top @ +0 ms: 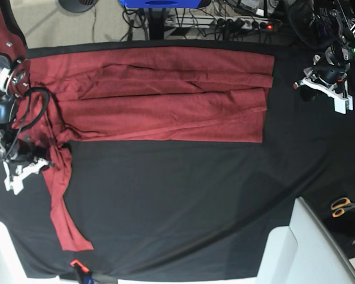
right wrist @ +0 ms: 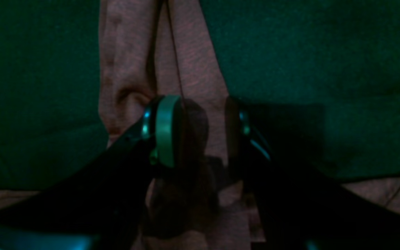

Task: Fold the T-shirt properly
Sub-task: 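Lift the red sleeve with the right gripper, then fold the held sleeve over onto the folded shirt with the right gripper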

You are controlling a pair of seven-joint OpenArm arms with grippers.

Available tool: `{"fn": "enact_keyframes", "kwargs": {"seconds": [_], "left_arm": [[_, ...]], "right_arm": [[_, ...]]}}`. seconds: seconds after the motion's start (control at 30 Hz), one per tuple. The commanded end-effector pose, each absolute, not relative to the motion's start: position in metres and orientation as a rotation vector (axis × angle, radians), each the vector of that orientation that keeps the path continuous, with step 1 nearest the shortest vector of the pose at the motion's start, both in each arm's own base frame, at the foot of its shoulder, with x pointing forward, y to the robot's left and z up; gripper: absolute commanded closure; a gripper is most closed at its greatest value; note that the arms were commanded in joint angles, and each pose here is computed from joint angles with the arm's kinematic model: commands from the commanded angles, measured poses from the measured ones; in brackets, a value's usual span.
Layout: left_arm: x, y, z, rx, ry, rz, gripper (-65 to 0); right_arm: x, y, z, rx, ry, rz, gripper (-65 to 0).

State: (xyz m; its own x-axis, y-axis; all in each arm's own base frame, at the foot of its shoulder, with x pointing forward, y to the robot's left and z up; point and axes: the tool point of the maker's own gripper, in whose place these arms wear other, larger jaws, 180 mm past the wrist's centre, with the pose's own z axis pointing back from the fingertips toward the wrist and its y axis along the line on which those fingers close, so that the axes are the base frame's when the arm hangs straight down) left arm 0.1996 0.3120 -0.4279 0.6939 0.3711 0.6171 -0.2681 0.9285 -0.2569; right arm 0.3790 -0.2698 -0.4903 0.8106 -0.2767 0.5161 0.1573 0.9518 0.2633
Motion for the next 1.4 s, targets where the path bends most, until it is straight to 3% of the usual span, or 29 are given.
{"fn": "enact_keyframes", "kwargs": {"seconds": [0.0,0.33,0.8,0.87,0.97,1.13,1.37], "left_arm": [[0.208,0.317,-0.416,-0.144,-0.765,0.34,0.0],[0.206,0.321,-0.416,-0.135,-0.76,0.335,0.0],[0.207,0.322,-0.415,-0.133,-0.764,0.338,0.0],[0.207,0.323,-0.414,-0.13,-0.765,0.338,0.0],[0.207,0.323,-0.414,-0.13,-0.765,0.338,0.0],[0.208,0.321,-0.415,-0.134,-0.764,0.334,0.0],[0.21,0.321,-0.414,-0.135,-0.767,0.333,0.0]], "right_arm": [[0.394,-0.282,-0.474,0.192,-0.627,-0.231,-20.7],[0.398,-0.305,-0.463,0.156,-0.643,-0.244,-20.7],[0.395,-0.274,-0.476,0.209,-0.62,-0.23,-20.1],[0.396,-0.274,-0.475,0.208,-0.623,-0.229,-16.5],[0.398,-0.276,-0.473,0.203,-0.63,-0.228,0.0],[0.406,-0.281,-0.459,0.181,-0.66,-0.204,0.0],[0.375,-0.268,-0.436,0.125,-0.582,-0.017,0.0]]}}
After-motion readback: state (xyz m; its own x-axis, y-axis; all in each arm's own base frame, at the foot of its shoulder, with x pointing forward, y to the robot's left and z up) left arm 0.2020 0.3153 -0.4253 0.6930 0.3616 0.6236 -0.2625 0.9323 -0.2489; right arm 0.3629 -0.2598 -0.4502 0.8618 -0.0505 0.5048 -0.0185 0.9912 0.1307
